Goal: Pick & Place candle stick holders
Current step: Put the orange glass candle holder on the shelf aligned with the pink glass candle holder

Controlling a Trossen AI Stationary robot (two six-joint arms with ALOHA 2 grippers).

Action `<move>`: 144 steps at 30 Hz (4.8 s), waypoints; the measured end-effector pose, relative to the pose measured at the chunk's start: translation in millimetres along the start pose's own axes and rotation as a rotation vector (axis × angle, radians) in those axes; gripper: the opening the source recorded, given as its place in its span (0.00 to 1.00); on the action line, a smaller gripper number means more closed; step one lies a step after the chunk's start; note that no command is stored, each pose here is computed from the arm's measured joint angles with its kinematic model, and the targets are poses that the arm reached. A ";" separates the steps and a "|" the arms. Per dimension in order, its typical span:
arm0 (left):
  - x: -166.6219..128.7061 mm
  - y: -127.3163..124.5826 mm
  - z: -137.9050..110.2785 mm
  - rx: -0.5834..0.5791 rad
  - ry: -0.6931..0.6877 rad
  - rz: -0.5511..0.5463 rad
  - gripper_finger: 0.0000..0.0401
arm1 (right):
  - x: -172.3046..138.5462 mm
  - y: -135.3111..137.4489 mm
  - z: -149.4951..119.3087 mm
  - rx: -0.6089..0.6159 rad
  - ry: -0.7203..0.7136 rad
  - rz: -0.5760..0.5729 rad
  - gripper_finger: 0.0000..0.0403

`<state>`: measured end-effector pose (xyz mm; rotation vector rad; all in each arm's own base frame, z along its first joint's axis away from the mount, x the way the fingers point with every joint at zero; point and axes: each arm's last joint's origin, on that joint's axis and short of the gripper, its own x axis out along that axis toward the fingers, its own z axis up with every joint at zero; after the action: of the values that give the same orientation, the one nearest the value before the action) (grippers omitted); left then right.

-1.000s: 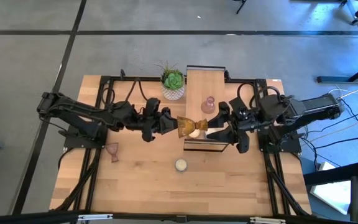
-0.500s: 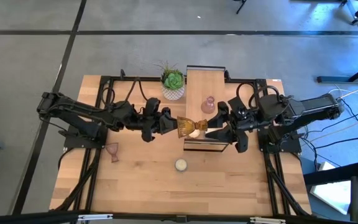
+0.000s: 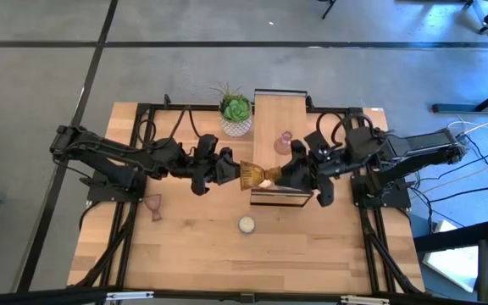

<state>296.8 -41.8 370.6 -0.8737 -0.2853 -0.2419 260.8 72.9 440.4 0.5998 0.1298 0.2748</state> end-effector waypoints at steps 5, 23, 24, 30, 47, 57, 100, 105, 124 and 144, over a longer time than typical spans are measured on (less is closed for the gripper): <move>0.0 0.1 0.2 -0.001 -0.003 0.003 0.04 | -0.3 -2.5 1.5 0.001 -0.004 -0.011 0.17; 0.3 2.1 -0.1 -0.021 0.000 0.016 0.12 | 0.6 -6.9 -1.5 0.013 0.015 -0.054 0.11; -0.2 1.7 0.3 -0.022 -0.001 0.020 0.13 | 0.5 -7.2 -1.9 0.013 0.019 -0.058 0.11; -2.1 2.5 1.4 -0.022 -0.018 0.078 0.20 | -0.6 -9.9 -4.3 0.021 0.049 -0.112 0.10; -39.8 -15.3 11.0 -0.019 0.105 0.304 0.32 | -39.9 -5.1 4.3 0.022 0.060 -0.250 0.09; -61.4 -15.4 13.5 -0.002 0.146 0.472 0.32 | -40.9 -11.5 14.7 -0.144 0.140 -0.574 0.09; -46.2 0.3 -24.5 -0.061 0.237 0.565 0.32 | 71.9 -104.3 25.0 -0.597 0.970 -1.010 0.08; -46.2 0.2 -24.5 -0.087 0.231 0.567 0.32 | 78.9 -124.6 23.1 -0.589 1.019 -1.034 0.08; -46.2 0.0 -24.9 -0.144 0.229 0.565 0.32 | 72.3 -170.9 19.3 -0.517 1.146 -1.081 0.08; -46.2 0.0 -24.7 -0.116 0.233 0.564 0.32 | 82.6 -157.8 3.1 -0.604 1.199 -1.010 0.08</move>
<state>257.2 -56.8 339.8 -0.9948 0.1977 0.1670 374.6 -29.4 349.2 -0.3438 1.4059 -0.3494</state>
